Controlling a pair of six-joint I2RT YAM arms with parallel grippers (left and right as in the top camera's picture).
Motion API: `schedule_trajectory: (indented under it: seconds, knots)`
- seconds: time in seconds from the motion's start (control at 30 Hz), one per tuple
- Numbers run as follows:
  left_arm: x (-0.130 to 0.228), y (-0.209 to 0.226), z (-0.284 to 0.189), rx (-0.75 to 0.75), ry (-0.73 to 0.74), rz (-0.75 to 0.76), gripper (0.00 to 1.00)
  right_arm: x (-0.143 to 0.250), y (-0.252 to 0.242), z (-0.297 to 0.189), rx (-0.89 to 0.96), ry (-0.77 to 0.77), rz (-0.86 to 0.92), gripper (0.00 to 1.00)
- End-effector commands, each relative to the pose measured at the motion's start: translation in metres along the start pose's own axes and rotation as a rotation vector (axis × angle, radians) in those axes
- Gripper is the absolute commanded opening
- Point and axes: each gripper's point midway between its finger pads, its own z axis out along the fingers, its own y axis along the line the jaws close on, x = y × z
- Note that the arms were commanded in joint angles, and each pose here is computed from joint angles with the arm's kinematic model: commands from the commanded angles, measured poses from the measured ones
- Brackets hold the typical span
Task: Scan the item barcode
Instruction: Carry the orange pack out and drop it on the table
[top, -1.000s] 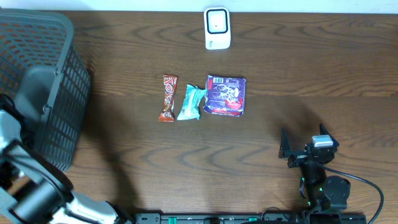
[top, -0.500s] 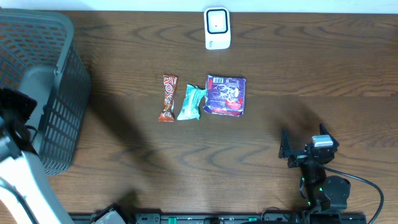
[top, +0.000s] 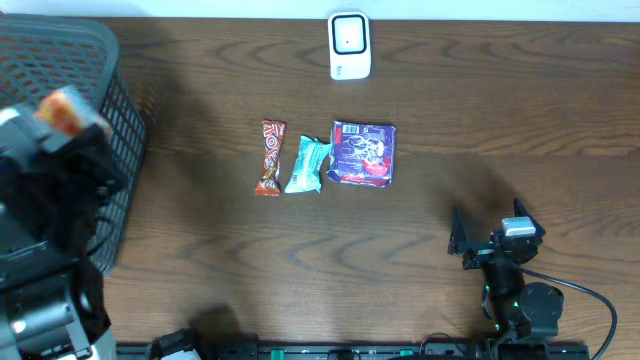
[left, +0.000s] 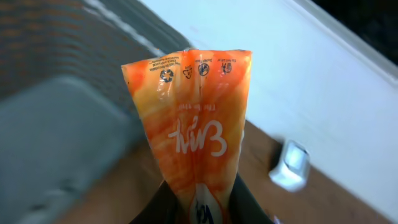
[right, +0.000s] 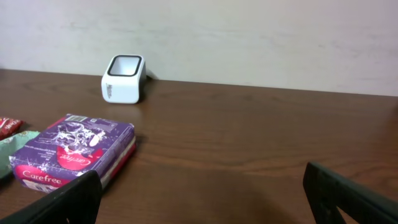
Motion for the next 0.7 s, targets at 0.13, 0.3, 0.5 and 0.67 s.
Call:
schedule_trajectory:
  seconds: [0.13, 0.3, 0.5, 0.67]
  knots:
    - [0.043, -0.055, -0.001, 0.199, 0.148, 0.252, 0.07, 0.001, -0.003, 0.0, 0.014, 0.003, -0.011, 0.99]
    - [0.087, -0.07, 0.005, 0.259, 0.299, 0.298, 0.08, 0.001, -0.003, 0.0, 0.014, 0.003, -0.011, 0.99]
    - [0.142, -0.072, 0.034, 0.273, 0.508, 0.416, 0.07, 0.001, -0.003, 0.0, 0.014, 0.003, -0.011, 0.99]
    - [0.182, -0.066, 0.071, 0.228, 0.686, 0.429, 0.07, 0.001, -0.003, 0.0, 0.014, 0.003, -0.011, 0.99]
